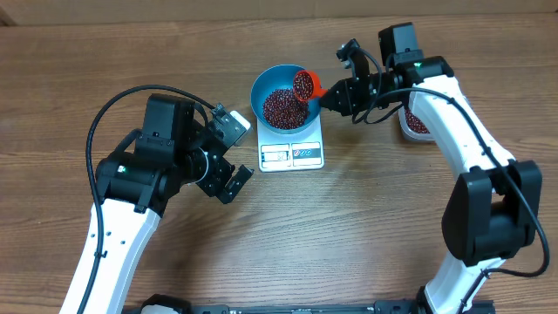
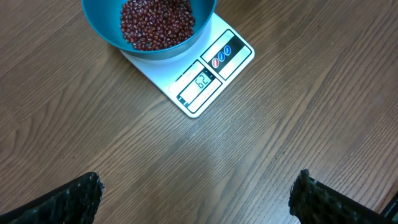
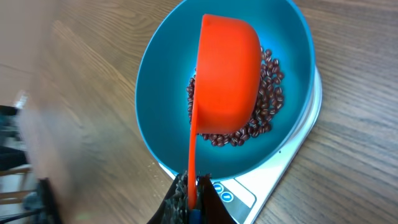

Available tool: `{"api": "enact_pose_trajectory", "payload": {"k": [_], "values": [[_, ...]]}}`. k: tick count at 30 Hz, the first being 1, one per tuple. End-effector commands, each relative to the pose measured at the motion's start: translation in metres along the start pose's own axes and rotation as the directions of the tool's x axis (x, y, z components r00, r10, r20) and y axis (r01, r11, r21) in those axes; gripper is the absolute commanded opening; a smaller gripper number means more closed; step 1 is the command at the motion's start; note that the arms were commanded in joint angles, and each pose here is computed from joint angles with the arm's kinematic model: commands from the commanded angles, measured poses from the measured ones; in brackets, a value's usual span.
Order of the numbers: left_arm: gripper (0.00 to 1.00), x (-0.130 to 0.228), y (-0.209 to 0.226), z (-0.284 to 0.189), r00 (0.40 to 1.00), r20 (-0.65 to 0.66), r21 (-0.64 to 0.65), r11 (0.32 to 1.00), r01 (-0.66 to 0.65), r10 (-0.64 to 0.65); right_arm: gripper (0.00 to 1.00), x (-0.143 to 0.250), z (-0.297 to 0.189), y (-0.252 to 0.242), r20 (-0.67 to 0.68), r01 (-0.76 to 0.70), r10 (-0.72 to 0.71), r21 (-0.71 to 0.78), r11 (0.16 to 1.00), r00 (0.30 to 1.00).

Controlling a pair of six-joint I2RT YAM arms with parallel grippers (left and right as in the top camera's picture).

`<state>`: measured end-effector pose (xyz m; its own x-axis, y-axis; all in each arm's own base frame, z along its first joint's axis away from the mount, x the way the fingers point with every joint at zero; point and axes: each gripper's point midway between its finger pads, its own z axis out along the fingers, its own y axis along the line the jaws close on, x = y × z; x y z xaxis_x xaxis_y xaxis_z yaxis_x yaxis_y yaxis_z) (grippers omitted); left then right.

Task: Scoop item into bowl and weigh 150g on scale
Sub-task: 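Tilt the red scoop over the blue bowl to pour beans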

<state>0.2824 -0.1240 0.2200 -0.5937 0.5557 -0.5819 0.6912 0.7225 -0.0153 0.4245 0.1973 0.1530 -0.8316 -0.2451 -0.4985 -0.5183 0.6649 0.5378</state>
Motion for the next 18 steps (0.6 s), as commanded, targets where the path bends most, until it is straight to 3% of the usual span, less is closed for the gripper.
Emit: {"api": "enact_pose_trajectory", "payload": {"k": [1,18], "values": [[1.00,-0.008,0.003,-0.006,1.000,0.021,-0.012,1.000,-0.003,0.003,0.04,-0.009,-0.006,0.008,0.013,0.074,-0.076,0.090,0.993,0.997],[1.00,-0.008,0.003,-0.006,1.000,0.021,-0.012,1.000,-0.003,0.004,0.04,-0.018,0.018,0.007,-0.041,0.214,-0.214,0.372,0.903,0.976]]}}
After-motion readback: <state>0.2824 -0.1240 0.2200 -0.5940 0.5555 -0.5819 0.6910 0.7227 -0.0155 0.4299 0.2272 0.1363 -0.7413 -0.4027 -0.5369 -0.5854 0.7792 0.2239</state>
